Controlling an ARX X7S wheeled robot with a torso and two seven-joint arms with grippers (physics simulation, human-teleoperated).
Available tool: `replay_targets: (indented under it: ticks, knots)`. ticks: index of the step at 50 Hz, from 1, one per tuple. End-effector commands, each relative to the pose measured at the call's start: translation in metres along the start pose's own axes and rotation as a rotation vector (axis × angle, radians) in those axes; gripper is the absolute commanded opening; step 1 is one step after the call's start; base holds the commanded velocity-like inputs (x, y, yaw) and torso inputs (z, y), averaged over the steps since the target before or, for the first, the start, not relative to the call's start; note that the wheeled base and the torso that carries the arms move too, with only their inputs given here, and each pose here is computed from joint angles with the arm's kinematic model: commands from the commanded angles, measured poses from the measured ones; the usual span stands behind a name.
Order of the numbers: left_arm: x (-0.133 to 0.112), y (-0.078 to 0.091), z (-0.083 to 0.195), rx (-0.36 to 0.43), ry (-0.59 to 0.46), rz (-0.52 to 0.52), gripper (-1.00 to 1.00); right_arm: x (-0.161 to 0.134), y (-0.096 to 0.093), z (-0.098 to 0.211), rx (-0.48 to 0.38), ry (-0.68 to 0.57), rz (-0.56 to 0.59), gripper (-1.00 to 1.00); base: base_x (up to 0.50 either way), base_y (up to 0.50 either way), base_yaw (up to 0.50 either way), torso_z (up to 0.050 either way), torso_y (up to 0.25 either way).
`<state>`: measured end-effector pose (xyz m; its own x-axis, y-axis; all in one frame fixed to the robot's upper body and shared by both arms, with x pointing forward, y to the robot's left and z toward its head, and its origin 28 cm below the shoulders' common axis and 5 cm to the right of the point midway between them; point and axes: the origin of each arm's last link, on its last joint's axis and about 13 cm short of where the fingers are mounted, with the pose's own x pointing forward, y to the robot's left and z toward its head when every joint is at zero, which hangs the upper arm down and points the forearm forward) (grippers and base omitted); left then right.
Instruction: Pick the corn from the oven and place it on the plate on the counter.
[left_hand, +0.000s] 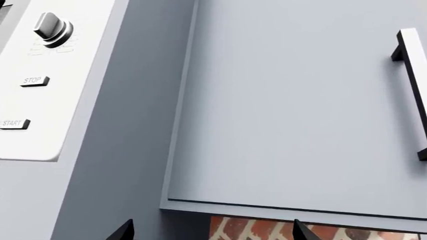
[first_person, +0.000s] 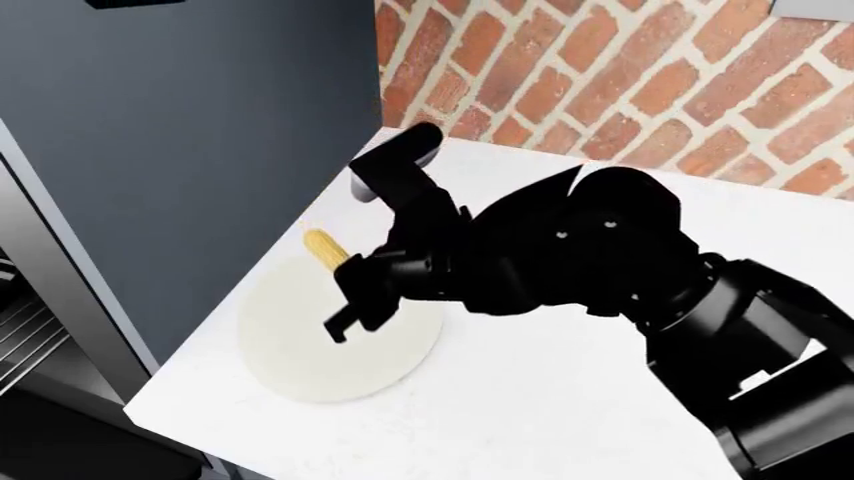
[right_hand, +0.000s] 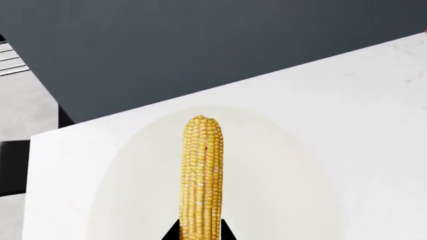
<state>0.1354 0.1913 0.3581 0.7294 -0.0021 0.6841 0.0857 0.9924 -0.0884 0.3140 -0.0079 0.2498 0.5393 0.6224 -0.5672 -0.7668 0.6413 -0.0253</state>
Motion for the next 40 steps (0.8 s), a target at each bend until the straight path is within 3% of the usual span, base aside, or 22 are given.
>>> replay_targets:
  ticks: [1, 40]
  knots:
    - [-0.0002, 0.0004, -0.0002, -0.001, 0.001, 0.001, 1.00, 0.0044, -0.0020, -0.0011, -0.012, 0.017, -0.003, -1.00, 0.00, 0.00, 0.00, 0.000, 0.000]
    - [-0.0003, 0.0017, -0.0023, -0.003, 0.003, 0.010, 1.00, 0.0107, -0.0020, -0.0049, -0.017, 0.042, 0.006, -1.00, 0.00, 0.00, 0.00, 0.000, 0.001]
